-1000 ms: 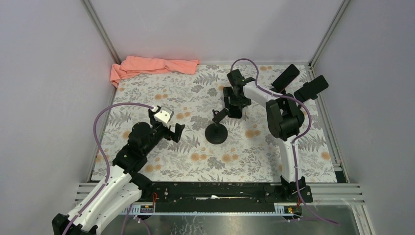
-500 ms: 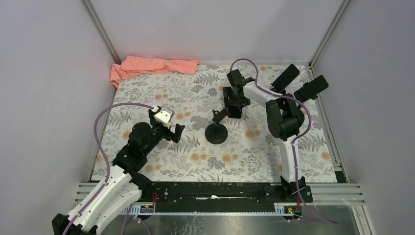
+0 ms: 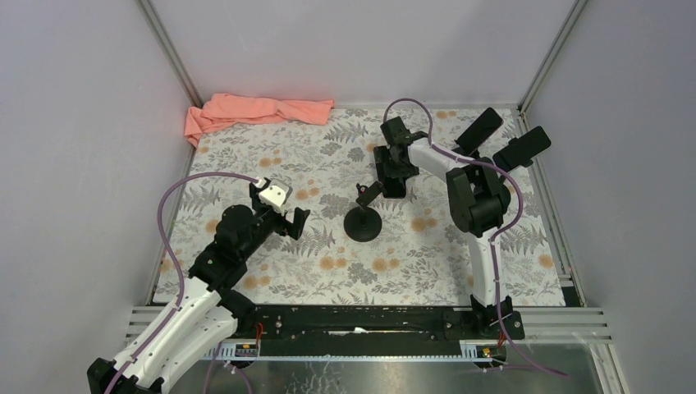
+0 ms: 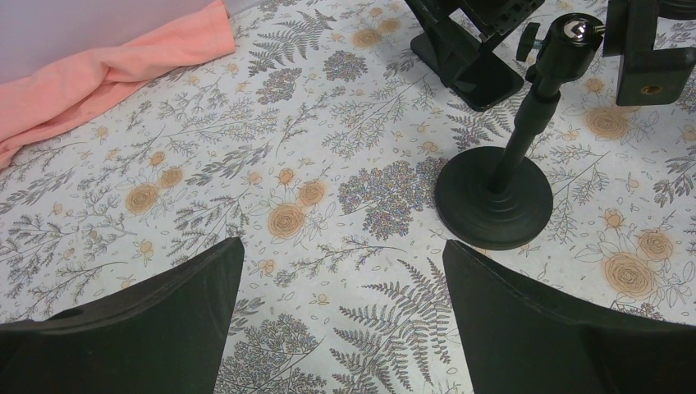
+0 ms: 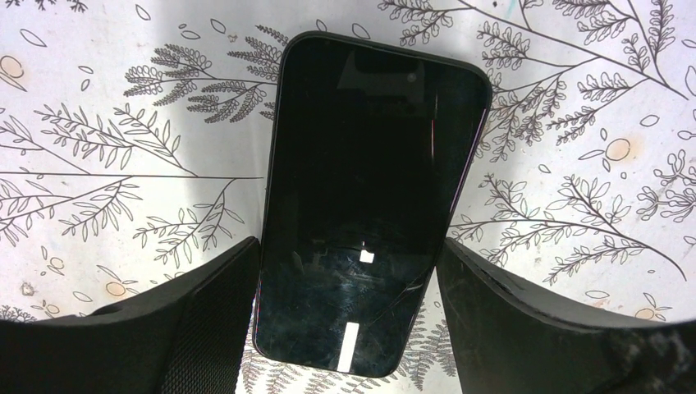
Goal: Place the phone on the phone stand
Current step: Pick up the phone at the center of the board.
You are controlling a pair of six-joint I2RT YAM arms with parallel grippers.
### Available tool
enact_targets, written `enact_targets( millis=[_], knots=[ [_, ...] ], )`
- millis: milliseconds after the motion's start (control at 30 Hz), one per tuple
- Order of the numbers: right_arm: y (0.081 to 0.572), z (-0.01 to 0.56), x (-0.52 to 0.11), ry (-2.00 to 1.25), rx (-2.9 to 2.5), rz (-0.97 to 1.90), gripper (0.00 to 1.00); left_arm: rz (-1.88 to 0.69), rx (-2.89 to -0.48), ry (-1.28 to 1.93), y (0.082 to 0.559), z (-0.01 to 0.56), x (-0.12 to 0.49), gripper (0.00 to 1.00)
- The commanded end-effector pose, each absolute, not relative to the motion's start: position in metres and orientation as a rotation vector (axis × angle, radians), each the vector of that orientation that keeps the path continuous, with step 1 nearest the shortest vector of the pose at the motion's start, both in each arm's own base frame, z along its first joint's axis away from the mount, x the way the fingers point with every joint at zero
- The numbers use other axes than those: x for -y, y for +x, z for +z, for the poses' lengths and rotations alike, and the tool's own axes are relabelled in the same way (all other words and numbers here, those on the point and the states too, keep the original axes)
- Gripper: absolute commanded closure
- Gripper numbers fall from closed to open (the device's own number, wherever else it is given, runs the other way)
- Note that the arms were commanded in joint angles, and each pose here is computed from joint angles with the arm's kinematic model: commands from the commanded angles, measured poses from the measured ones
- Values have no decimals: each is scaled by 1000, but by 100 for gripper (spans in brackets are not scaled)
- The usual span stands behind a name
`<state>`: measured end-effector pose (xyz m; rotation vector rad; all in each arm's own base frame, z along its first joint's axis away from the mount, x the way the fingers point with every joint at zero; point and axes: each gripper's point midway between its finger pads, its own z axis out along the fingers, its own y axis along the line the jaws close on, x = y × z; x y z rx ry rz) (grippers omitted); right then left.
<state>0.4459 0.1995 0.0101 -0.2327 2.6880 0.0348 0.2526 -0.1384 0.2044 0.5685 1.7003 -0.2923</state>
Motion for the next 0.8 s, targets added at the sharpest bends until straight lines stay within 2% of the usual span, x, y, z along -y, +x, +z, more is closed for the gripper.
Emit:
enact_targets(
  millis=[0,100,467,767],
  knots=[
    [419,-4,-183,-329,-2771,-25,39,-270,-1666,553,255,218,134,1],
    [421,7,-183,-319,-2750,43,44,-272,-1668,550,255,218,134,1],
    [413,40,-187,-331,-2668,179,47,-315,-1667,520,253,223,138,1],
    [393,51,-184,-332,-2655,273,48,-653,-1655,209,239,249,155,1]
  ],
)
